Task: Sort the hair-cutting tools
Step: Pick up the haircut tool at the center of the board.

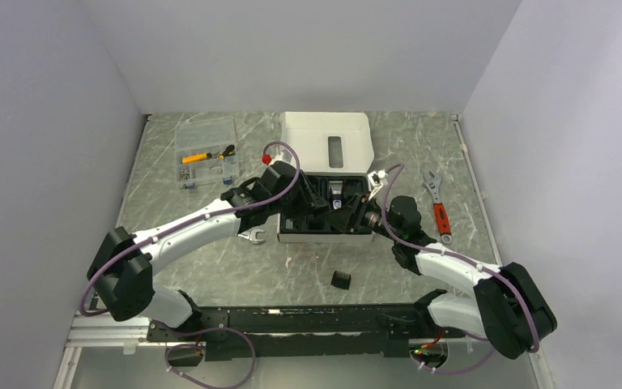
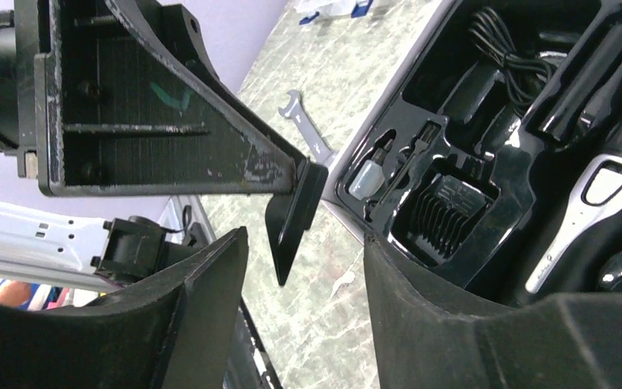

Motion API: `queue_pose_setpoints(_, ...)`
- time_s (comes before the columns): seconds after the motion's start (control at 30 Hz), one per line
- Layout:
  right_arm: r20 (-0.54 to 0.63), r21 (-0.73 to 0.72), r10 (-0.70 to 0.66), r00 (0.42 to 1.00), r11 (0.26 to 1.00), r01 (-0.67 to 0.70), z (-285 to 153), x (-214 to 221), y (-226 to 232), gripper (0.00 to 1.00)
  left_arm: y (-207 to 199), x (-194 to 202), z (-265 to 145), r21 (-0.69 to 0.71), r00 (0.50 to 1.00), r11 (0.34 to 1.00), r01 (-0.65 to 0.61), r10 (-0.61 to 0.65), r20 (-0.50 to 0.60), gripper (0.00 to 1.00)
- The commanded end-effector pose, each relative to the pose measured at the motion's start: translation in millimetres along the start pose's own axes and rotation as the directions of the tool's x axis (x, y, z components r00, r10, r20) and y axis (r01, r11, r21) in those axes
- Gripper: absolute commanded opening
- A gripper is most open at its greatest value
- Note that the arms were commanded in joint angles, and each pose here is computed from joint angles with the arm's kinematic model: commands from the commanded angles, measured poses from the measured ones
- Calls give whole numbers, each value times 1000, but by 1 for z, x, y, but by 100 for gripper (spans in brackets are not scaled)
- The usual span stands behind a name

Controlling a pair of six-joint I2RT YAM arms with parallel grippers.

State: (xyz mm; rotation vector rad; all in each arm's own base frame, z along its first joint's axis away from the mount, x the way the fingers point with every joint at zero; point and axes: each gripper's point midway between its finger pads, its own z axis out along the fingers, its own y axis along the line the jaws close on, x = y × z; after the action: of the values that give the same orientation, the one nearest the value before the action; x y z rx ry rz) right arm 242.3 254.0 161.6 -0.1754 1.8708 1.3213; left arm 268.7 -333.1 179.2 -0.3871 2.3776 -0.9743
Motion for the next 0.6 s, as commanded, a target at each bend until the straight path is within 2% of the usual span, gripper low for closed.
queue_pose_setpoints(0.0,64,-96,-84,994,991,90,10,-26,24,55,-31,-5,-14,100,1000,995,24,-25,6,0)
queue_pose_setpoints(0.1,58,-115,-77,995,990,83,13,-25,25,47,-33,-2,-14,108,1000,994,21,-21,0,0)
queue_pose_setpoints(0.2,47,-133,-73,996,988,78,15,-23,26,35,-33,-1,-14,109,1000,994,20,-20,-2,0)
queue_pose_setpoints(0.3,40,-136,-75,996,987,80,14,-21,27,15,-31,0,-14,107,1000,994,22,-22,-1,2)
queue_pose_setpoints(0.33,40,-133,-78,996,988,82,13,-21,27,5,-31,0,-15,108,1000,994,21,-21,1,3)
queue_pose_setpoints(0.4,48,-128,-91,995,987,96,9,-24,30,0,-30,-2,-15,108,1000,994,22,-23,8,7)
queue_pose_setpoints(0.47,48,-121,-106,993,986,111,5,-25,33,0,-30,-3,-17,108,1000,994,15,-17,16,17)
queue_pose_setpoints(0.57,28,-119,-130,991,984,133,-4,-27,39,0,-22,-13,-22,94,999,996,-1,-3,38,43)
